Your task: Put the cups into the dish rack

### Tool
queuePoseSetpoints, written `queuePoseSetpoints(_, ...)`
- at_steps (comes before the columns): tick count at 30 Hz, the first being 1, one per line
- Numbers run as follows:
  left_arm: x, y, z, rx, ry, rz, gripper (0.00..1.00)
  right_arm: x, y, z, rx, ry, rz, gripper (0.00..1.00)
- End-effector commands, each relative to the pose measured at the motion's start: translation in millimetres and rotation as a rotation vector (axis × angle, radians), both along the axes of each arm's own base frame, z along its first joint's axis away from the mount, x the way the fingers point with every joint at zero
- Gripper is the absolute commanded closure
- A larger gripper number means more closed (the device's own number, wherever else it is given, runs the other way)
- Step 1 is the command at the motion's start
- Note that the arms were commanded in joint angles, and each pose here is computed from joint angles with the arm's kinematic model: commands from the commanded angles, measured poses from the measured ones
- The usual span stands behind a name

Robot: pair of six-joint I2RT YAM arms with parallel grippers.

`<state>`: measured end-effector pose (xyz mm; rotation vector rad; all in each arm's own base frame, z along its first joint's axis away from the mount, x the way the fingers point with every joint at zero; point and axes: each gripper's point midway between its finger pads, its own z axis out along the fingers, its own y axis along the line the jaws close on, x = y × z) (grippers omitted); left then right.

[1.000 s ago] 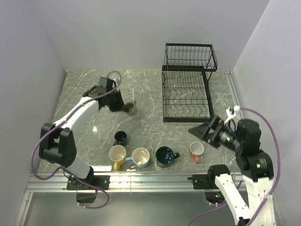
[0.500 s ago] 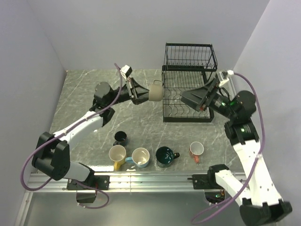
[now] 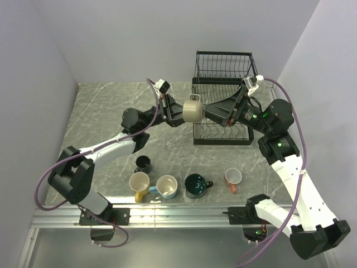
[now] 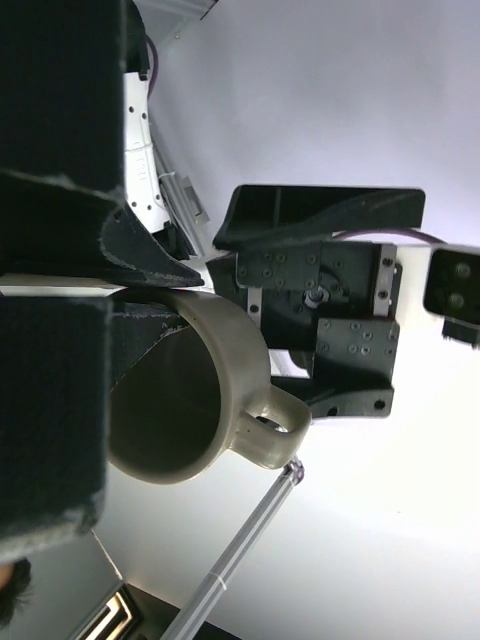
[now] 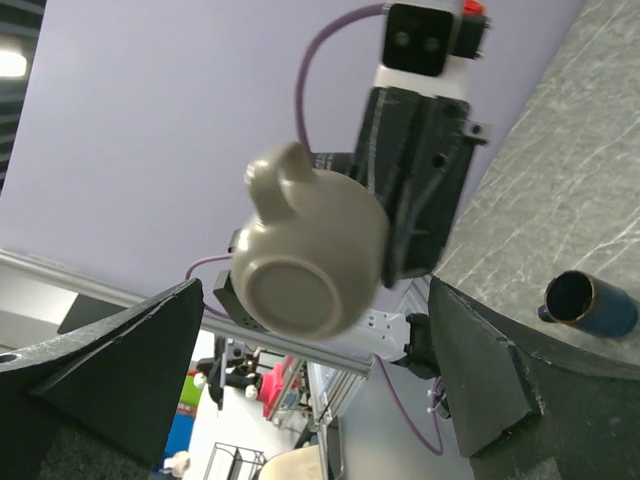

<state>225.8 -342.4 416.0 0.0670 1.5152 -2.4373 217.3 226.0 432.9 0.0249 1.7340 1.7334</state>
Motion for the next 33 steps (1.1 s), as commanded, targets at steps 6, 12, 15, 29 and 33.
queuePoseSetpoints(6, 1.4, -21.1, 17.9, 0.002, -0.042, 0.011, 1.0, -12.4, 1.7, 23.7, -0.007, -0.111, 0.001, 0.0)
queuePoseSetpoints(12, 10.7, -43.0, 5.9, 0.129, -0.031, 0.051, 1.0, -13.0, 5.0, 17.3, -0.044, -0.096, 0.002, 0.01)
queuePoseSetpoints(15, 14.0, -44.0, -2.0, 0.141, 0.001, 0.057, 1.0, -12.7, 5.4, 14.9, -0.078, -0.112, -0.003, 0.09)
queuePoseSetpoints(29, 0.2, -58.6, -18.3, 0.255, -0.038, 0.031, 1.0, -7.6, 7.1, 0.7, -0.105, -0.089, -0.01, 0.82)
queuePoseSetpoints(33, -1.6, -55.3, -24.6, 0.277, -0.031, 0.04, 0.92, -7.3, 6.2, 5.1, -0.11, -0.101, -0.016, 1.0)
